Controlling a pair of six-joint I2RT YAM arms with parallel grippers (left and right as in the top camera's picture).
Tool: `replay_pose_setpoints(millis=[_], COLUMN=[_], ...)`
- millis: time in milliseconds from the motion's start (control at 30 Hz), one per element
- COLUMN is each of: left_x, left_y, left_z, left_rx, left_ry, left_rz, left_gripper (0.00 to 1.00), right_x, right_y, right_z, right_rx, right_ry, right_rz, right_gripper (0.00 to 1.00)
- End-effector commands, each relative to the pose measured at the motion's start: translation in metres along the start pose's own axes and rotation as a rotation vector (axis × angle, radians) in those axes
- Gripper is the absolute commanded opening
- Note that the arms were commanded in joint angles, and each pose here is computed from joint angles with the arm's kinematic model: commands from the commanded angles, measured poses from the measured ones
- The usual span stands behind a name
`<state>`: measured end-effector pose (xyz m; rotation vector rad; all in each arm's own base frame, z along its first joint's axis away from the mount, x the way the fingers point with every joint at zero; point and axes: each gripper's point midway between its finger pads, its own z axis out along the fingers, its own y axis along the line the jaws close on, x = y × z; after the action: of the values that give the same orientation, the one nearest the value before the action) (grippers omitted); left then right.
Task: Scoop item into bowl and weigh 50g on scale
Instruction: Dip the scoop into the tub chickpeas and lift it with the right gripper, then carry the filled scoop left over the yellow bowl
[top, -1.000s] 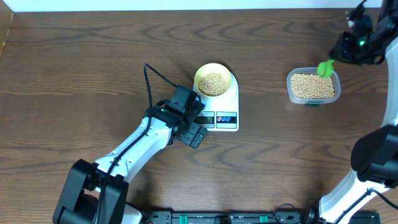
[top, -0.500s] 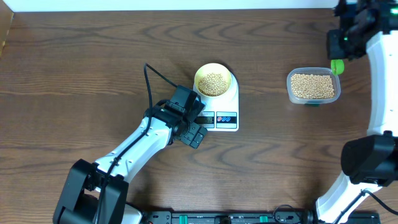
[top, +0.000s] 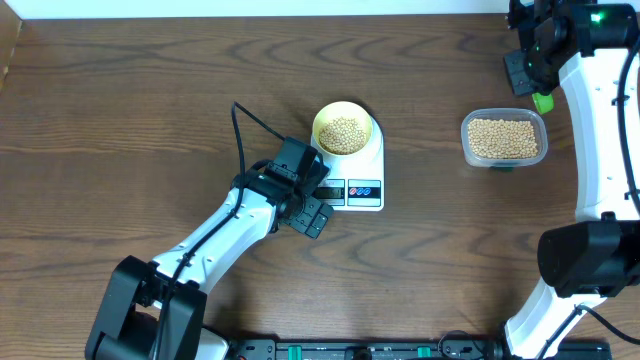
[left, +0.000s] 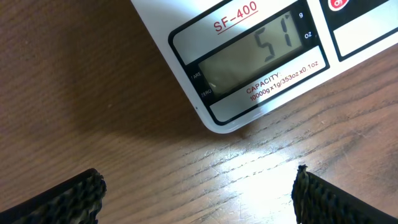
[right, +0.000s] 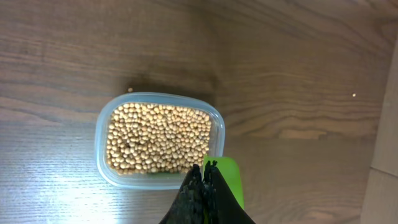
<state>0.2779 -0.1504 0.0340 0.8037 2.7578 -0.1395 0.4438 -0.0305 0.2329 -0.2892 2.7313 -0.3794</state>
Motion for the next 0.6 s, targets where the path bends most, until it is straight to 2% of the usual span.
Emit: replay_pose_setpoints(millis=[0, 133, 333, 433, 567], left_x=[0.003, 0.003, 0.003, 0.003, 0.003], left_y=[0.002, 0.002, 0.002, 0.002, 0.002], left_z=[0.002, 0.002, 0.002, 0.002, 0.002], left_rx=[-0.003, -0.003, -0.003, -0.002, -0.003], left_ry=[0.013, 0.013, 0.013, 0.013, 0.013], left_rz=[0.002, 0.002, 0.003, 0.002, 0.003], left_gripper=[0.98, 0.98, 0.98, 0.98, 0.98], right_x=[-0.008, -0.030, -0.074, -0.091, -0.112], right_y=[0.005, 0.043, 0.115, 0.134, 0.161], right_z=[-0.011, -0.019, -0.050, -0.040, -0.020], right_rx=[-0.041, -0.274, -0.756, -0.824, -0.830], right_ry=[-0.052, -0.160, -0.367, -0.411, -0.484], right_rz=[-0.005, 0.015, 0.020, 0.004, -0.109], right_gripper=[0.01, 0.01, 0.01, 0.01, 0.01])
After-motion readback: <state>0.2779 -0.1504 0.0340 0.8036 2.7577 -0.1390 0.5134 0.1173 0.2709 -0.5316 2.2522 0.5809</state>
